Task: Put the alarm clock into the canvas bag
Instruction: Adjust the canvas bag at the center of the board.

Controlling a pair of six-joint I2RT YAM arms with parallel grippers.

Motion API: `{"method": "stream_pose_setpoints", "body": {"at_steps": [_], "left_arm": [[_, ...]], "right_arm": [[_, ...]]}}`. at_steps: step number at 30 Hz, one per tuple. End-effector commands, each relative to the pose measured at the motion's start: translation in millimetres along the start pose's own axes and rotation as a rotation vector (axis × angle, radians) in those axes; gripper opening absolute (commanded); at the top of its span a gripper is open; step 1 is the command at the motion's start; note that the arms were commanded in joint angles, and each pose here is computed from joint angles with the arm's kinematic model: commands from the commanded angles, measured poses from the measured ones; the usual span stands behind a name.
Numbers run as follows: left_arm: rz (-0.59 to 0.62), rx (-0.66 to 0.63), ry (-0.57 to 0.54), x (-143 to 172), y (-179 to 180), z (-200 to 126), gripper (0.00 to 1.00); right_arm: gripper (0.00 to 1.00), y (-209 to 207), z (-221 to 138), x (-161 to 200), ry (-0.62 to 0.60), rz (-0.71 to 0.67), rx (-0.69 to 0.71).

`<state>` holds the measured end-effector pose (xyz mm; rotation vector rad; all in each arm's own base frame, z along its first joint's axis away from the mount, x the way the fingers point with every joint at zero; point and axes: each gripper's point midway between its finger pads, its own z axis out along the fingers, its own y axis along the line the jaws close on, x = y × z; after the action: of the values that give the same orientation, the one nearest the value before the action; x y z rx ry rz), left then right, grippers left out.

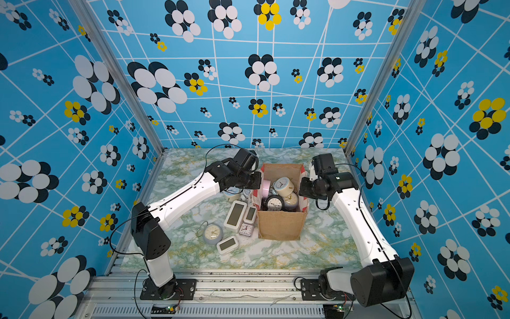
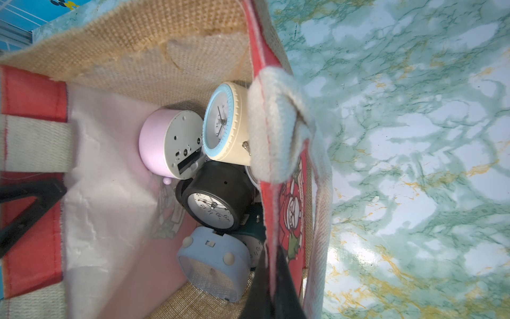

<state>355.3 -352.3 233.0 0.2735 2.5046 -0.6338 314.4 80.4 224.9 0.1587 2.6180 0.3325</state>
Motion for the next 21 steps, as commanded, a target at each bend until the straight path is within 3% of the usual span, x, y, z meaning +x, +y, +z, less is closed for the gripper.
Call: {"method": "stream_pose_setpoints", "body": {"at_steps": [1,12,21], "left_arm": [[-0.002,0.147,-0.073,-19,-32,-31,0.01],[-0.029,0.208,-0.087,-31,-39,-33,0.0],[-0.014,0.172,-0.142,-45,-27,-52,0.22]], "right_arm": [[0.0,3,-3,2,-0.011,0.004,-0.021],[0.0,4,-2,6,-0.006,0.015,-0.03],[0.0,-3,-5,7,-0.012,0.0,0.011]]}}
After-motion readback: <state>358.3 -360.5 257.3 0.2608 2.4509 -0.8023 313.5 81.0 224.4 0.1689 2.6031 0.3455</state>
